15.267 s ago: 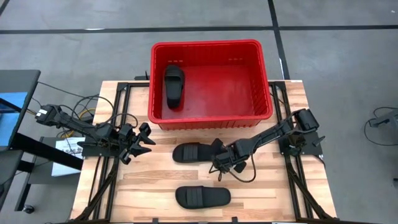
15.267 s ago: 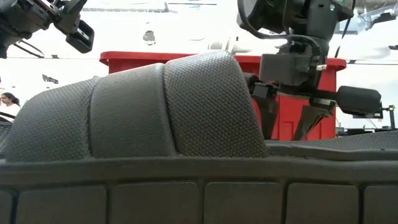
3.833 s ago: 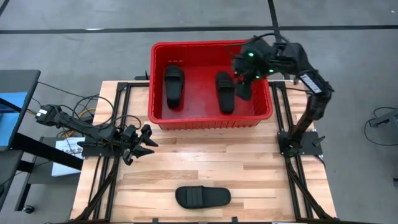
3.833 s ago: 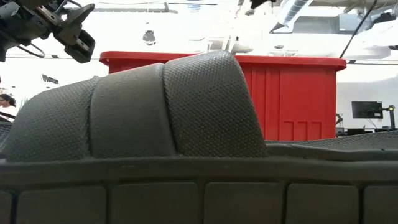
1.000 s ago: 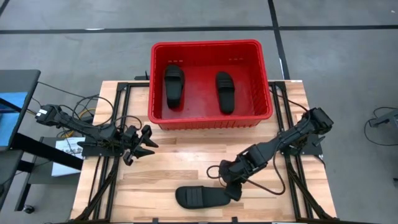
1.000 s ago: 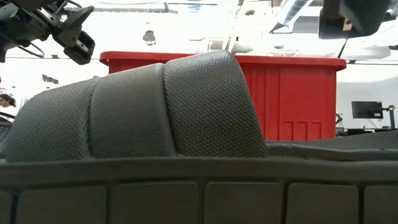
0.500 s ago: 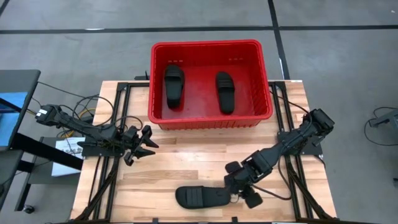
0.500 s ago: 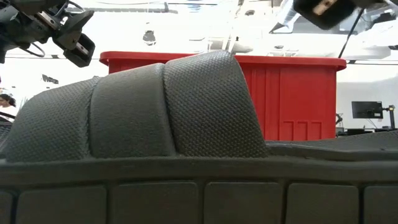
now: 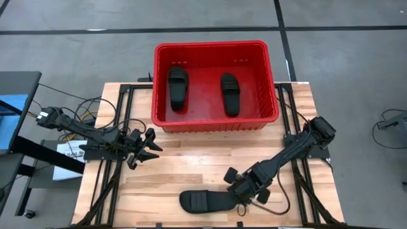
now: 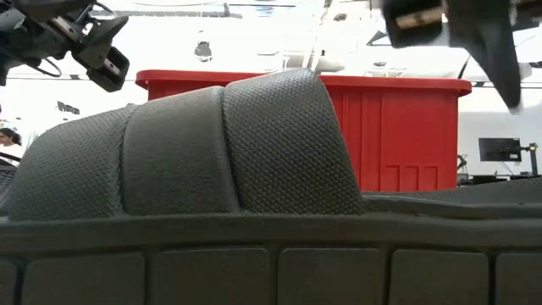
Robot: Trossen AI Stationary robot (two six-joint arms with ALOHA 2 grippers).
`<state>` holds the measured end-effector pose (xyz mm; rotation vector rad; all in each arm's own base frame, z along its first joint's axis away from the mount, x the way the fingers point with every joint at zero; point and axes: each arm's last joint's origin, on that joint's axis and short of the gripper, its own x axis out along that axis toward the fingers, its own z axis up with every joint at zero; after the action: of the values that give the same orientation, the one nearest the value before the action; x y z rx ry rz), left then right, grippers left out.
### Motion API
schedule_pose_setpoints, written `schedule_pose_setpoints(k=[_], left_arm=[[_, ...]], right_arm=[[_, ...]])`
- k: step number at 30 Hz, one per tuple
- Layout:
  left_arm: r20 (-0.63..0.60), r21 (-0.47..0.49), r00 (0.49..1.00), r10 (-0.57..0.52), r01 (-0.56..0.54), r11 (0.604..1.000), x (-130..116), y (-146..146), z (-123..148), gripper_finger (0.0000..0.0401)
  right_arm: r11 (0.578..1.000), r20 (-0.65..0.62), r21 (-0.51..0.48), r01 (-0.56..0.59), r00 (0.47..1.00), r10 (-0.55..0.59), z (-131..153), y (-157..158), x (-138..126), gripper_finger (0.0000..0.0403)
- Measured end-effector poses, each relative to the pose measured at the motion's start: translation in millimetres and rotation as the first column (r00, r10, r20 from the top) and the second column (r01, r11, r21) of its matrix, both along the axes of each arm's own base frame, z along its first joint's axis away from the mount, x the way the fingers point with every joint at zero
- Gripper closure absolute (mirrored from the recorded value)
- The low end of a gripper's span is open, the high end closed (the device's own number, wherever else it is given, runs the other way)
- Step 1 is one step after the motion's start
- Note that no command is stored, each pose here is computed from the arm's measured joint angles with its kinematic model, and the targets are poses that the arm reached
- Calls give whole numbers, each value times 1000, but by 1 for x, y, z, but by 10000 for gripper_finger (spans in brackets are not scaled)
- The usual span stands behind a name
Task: Pick and place slides into bin
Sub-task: Put the black slipper into the red bin
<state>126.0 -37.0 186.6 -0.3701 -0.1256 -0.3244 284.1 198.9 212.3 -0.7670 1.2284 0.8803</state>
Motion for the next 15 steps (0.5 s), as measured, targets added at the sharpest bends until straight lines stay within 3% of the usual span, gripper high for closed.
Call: schedule_pose_setpoints(k=[6,15], left_arm=[[23,-6,1000,1,-1,1000,-1,0,4,259],[28,-11,1000,0,1,1000,-1,0,5,259]], right_arm=[[984,1,-87,-156,988,157,-17,17,1,253],[975,98,-140,-174,977,189,-19,34,7,253]])
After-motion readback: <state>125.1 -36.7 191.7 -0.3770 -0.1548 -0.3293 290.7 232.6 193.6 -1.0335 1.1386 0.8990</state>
